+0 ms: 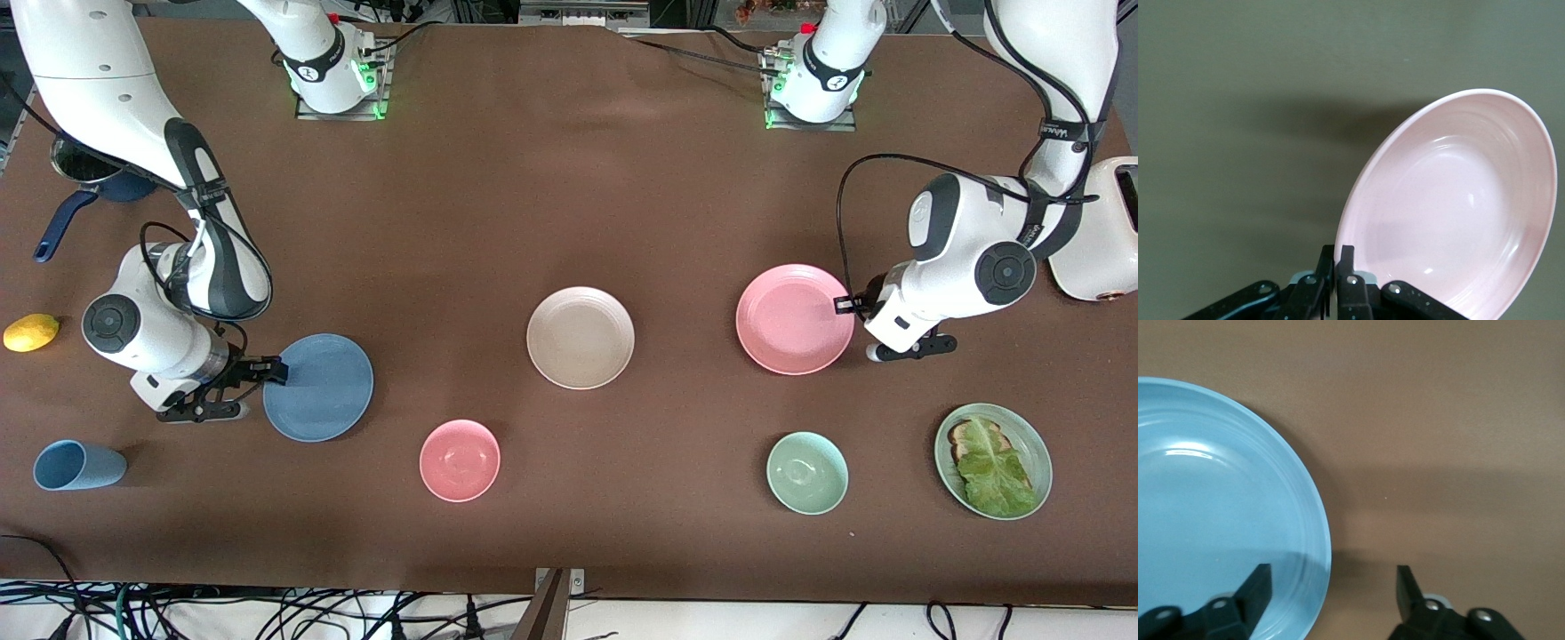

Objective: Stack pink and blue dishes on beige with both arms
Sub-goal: 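Set the pink plate on the beige while the right gripper grips the blue, then open the left gripper while the right gripper lifts the blue plate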

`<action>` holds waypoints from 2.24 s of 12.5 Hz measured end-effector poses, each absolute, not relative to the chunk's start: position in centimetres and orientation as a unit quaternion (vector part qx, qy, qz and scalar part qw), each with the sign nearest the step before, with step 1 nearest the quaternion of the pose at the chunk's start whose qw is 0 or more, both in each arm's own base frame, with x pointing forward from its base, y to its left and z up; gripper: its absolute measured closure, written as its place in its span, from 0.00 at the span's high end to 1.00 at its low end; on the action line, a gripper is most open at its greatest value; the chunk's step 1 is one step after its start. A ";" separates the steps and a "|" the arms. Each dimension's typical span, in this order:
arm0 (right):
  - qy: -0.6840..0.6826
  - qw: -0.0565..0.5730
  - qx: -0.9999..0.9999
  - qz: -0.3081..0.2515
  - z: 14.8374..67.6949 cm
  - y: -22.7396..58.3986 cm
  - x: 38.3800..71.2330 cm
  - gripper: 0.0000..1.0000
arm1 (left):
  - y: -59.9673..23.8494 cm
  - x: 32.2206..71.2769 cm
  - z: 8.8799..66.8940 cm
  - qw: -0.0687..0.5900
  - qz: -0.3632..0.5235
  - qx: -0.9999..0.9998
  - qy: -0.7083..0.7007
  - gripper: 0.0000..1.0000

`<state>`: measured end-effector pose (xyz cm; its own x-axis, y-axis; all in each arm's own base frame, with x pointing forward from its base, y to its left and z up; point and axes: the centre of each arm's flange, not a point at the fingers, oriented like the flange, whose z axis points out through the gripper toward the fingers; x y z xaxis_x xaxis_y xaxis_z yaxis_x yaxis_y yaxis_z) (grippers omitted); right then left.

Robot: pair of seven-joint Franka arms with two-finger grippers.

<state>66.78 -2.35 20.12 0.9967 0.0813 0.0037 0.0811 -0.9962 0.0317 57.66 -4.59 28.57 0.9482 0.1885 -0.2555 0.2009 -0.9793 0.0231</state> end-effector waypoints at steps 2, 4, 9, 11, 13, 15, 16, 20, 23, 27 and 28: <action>0.041 0.016 0.999 0.001 19.8 -2.3 66.7 0.70 | -7.8 58.1 29.8 0.036 -0.122 0.985 0.117 0.05; 0.041 0.016 0.999 0.001 19.7 -2.3 66.7 0.65 | -11.5 58.1 30.9 0.050 -0.119 0.984 0.124 0.05; 0.041 0.015 0.999 0.000 19.7 -2.3 66.7 0.51 | -18.8 57.1 32.1 0.057 -0.115 0.986 0.108 0.05; 0.041 0.015 0.999 -0.001 19.6 -2.3 66.6 0.43 | -22.6 56.7 31.9 0.058 -0.116 0.987 0.098 0.05; 0.042 0.015 0.999 -0.002 19.4 -2.2 66.6 0.36 | -26.4 56.3 30.8 0.060 -0.125 0.987 0.083 0.05; 0.042 0.015 0.999 -0.002 19.4 -2.2 66.5 0.29 | -29.5 56.2 29.4 0.064 -0.133 0.986 0.072 0.05; 0.042 0.015 0.999 -0.002 19.4 -2.2 66.5 0.28 | -30.8 56.3 28.8 0.067 -0.135 0.986 0.069 0.05; 0.043 0.014 0.999 -0.002 19.4 -2.1 66.6 0.13 | -34.6 56.7 26.7 0.078 -0.141 0.985 0.057 0.05; 0.043 0.013 0.999 0.001 19.9 -2.0 66.6 0.06 | -36.4 57.8 25.3 0.083 -0.136 0.985 0.061 0.05; 0.044 0.013 0.999 0.005 20.4 -1.9 66.9 0.06 | -36.2 59.0 24.0 0.080 -0.135 0.985 0.077 0.05; 0.045 0.013 0.999 0.007 21.0 -1.8 67.1 0.06 | -35.9 59.4 24.0 0.081 -0.132 0.985 0.080 0.05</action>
<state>67.11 -1.78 21.01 0.9959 0.0895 0.0125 0.0892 -0.9957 0.0261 59.44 -35.87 23.96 0.9521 0.1362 -0.2738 0.1789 -0.9742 0.1375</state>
